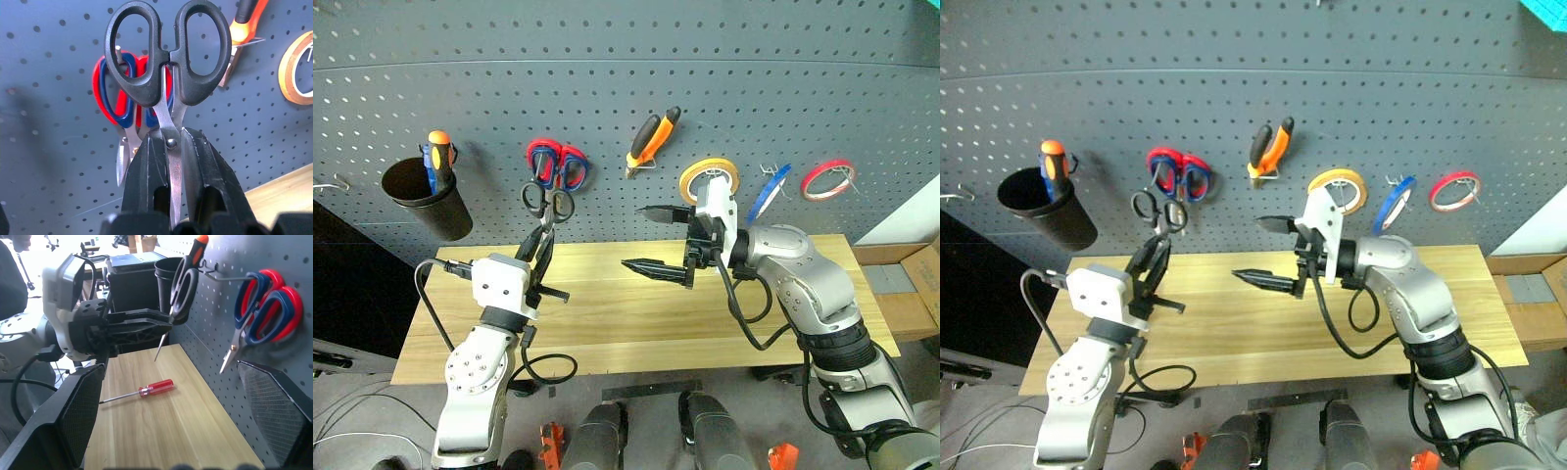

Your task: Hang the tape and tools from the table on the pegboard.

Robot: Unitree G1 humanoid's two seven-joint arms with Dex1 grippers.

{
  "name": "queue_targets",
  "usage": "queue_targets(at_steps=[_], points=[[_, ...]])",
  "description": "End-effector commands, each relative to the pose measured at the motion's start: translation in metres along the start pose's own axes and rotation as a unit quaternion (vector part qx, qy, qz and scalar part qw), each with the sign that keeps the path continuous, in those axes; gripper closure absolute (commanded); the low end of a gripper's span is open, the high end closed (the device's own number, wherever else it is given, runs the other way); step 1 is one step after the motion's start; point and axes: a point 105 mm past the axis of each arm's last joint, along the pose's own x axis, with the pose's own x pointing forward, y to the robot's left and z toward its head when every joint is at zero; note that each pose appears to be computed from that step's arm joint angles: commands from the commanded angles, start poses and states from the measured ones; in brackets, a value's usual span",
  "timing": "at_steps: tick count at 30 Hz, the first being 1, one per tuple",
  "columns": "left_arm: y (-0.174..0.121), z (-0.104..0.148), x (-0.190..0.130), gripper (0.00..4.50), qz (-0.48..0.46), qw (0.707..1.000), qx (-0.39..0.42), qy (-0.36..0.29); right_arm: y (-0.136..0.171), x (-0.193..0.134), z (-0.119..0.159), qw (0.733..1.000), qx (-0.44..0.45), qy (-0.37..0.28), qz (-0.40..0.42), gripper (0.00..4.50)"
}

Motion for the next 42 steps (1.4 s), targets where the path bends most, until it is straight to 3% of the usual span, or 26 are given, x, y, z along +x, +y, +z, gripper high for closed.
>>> queue_targets(at_steps=[1,19,31,35,42], points=[[0.009,0.01,0.008,4.41,0.016,1.0,0.015,-0.018,0.002,0.003,0.014,0.999,-0.032,-0.019,0.01,0.0],[-0.004,-0.001,0.042,4.41,0.019,1.0,-0.018,-0.007,0.003,0.013,0.027,0.998,-0.053,-0.035,0.016,0.0],[0.013,-0.041,0.075,4.41,0.064,0.995,-0.007,0.08,-0.001,0.017,0.039,0.996,-0.072,-0.054,-0.001,0.0],[0.001,-0.051,0.076,4.41,0.028,0.994,-0.021,0.099,-0.003,0.017,0.041,0.996,-0.076,-0.055,-0.011,0.0],[0.003,-0.055,0.069,2.1,0.04,0.991,-0.033,0.12,-0.01,0.017,0.043,0.994,-0.079,-0.062,-0.036,0.0]])
